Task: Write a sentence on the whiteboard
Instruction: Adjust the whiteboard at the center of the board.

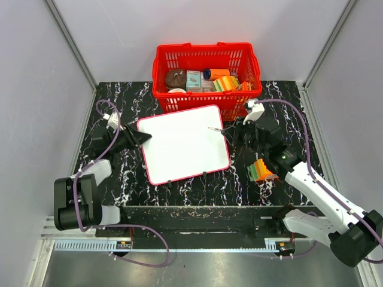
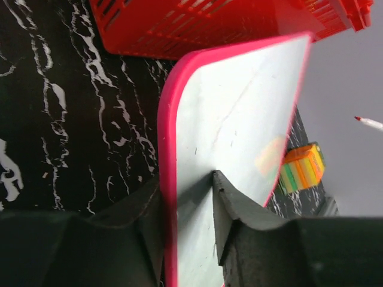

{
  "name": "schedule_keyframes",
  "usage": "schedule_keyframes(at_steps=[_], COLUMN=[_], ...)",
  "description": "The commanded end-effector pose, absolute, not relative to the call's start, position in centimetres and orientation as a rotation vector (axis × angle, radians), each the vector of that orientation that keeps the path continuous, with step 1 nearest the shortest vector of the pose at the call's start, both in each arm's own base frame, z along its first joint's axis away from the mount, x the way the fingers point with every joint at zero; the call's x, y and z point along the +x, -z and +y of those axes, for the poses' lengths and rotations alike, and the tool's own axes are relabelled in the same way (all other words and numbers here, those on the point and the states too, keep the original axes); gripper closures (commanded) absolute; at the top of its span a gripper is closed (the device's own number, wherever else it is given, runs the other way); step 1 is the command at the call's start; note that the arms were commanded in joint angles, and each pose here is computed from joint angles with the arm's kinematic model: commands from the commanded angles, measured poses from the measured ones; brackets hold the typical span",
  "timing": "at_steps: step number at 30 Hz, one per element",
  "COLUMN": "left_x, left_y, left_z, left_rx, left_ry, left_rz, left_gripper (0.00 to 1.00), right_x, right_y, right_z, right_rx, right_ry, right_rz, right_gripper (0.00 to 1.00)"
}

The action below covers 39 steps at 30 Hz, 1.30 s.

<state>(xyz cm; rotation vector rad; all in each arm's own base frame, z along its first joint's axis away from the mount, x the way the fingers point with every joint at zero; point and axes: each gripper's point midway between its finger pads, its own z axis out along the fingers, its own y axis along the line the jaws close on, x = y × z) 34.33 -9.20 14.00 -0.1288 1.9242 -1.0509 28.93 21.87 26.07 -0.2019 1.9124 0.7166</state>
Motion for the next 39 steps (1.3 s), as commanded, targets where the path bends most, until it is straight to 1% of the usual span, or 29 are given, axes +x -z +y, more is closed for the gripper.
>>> schedule_keyframes(at_steps=[1,5,7,18,24,32,39], left_x=[34.3,33.7,33.3,30.9,30.4,28.9,29.3], left_y=[-13.9,-12.8,-12.4,-10.3,-10.5,-9.5,-9.1], left_z=[-9.7,-10.3,-10.5,-12.4,-14.2,-18.6,-20.1], left_rx=[-0.030,-0.010,0.002,0.102,0.164,0.269,0.322], left_ry=[1.051,1.045,1.037,1.068,1.101,1.147,1.185], left_rz=[1.912,1.952,1.962,1.985,1.996,2.050,2.048], left_gripper=[0.76,0.95,1.00,1.00,1.00,1.00,1.00], right_x=[29.1,29.0,29.0,29.0,28.9,28.8,28.3], right_y=[-27.5,-27.5,-27.6,-27.5,-27.5,-27.7,-28.1], right_z=[21.7,21.6,21.7,21.6,21.6,21.8,21.9], right_rx=[-0.208,-0.208,-0.209,-0.211,-0.210,-0.216,-0.239], right_ry=[-0.720,-0.720,-0.722,-0.722,-0.723,-0.738,-0.757], right_rz=[1.856,1.855,1.853,1.854,1.853,1.846,1.822], right_gripper=[1.00,1.00,1.00,1.00,1.00,1.00,1.00])
